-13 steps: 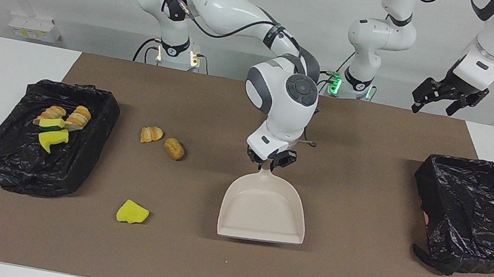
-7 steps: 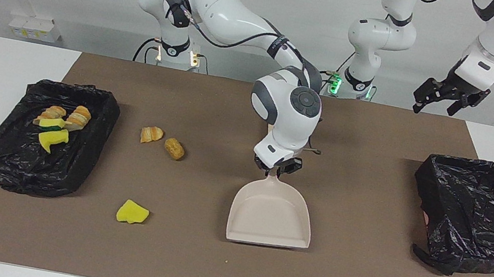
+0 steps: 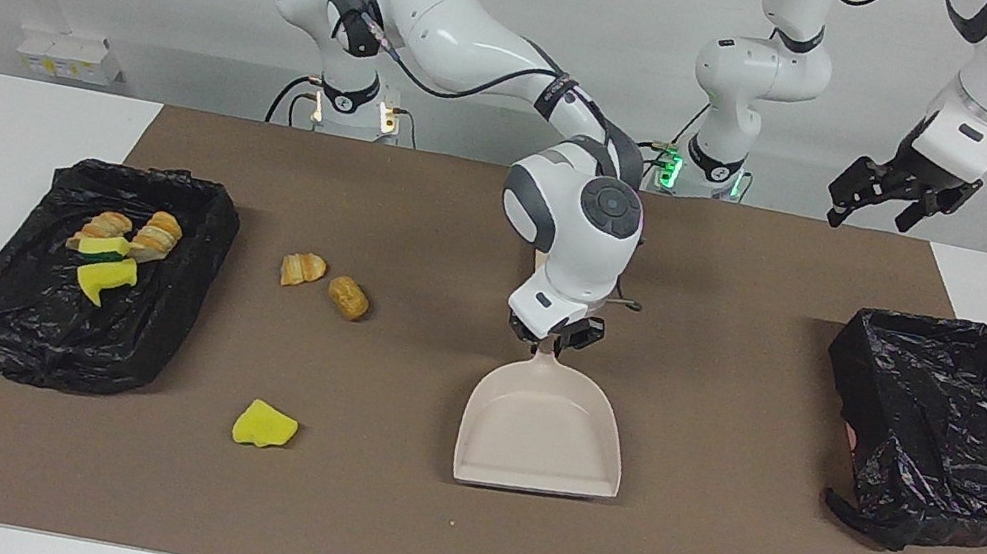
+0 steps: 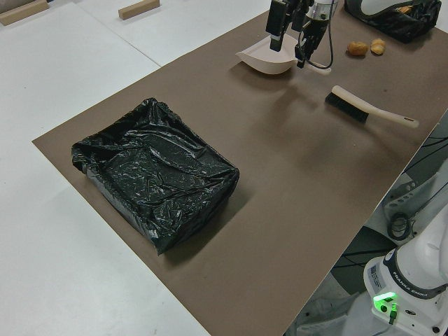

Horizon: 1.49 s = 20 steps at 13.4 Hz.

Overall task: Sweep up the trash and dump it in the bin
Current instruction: 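Lower the dustpan onto the table with the right gripper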

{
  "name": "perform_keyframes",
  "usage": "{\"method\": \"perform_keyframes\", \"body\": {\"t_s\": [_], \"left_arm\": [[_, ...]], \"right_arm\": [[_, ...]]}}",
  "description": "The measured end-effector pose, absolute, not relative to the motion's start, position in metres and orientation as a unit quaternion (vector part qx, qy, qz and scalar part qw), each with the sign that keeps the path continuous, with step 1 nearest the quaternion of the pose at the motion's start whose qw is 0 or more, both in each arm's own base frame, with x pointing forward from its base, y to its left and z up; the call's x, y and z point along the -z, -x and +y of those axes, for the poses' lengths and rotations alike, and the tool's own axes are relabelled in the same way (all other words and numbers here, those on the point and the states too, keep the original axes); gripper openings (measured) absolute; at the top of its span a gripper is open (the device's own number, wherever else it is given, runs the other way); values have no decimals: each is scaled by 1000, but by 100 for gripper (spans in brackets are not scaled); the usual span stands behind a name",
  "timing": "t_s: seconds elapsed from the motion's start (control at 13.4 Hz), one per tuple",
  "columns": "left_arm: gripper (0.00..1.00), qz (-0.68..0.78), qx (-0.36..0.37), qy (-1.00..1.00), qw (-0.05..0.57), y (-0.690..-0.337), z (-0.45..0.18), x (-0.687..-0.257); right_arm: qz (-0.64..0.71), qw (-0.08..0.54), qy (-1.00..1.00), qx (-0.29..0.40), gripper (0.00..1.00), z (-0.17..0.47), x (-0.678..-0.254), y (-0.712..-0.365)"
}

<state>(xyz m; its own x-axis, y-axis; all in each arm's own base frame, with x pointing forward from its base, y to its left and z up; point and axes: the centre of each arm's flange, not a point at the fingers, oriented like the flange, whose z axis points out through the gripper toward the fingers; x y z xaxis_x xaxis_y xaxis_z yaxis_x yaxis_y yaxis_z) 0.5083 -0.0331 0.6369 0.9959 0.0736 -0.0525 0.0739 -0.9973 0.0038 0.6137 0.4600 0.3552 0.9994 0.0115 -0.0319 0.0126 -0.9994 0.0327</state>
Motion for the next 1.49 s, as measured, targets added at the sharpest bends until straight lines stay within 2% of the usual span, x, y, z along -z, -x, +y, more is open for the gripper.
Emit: {"method": "perform_keyframes", "body": {"t_s": [0.37,0.52,0.6,0.74,0.89,0.97,1.12,1.19,1.26,1.49], "left_arm": [[100,37,26,-999,3,-508,-33,-637],[100,37,26,-999,3,-508,-33,-637],[100,37,26,-999,3,-508,-33,-637],[100,37,26,-999,3,-508,-33,-637],[100,37,26,-999,3,-508,-33,-637],[100,37,26,-999,3,-508,-33,-637],[100,37,26,-999,3,-508,-33,-637],[100,37,26,-999,3,-508,-33,-637],[100,37,26,-999,3,-508,-33,-637],[100,37,26,-999,3,-508,-33,-637]], "right_arm": [[6,17,-1000,16,32,460,-355,-614],[5,16,-1000,15,36,459,-356,-615],[4,15,-1000,13,44,458,-357,-616],[3,12,-1000,9,50,457,-363,-617],[2,8,-1000,2,63,457,-374,-617],[1,4,-1000,-4,64,455,-384,-618],[-2,-2,-1000,-16,82,450,-408,-618],[-6,-4,-1000,-21,94,445,-418,-620],[-9,-6,-1000,-27,100,440,-429,-621],[-19,-14,-999,-42,100,423,-466,-623]]}}
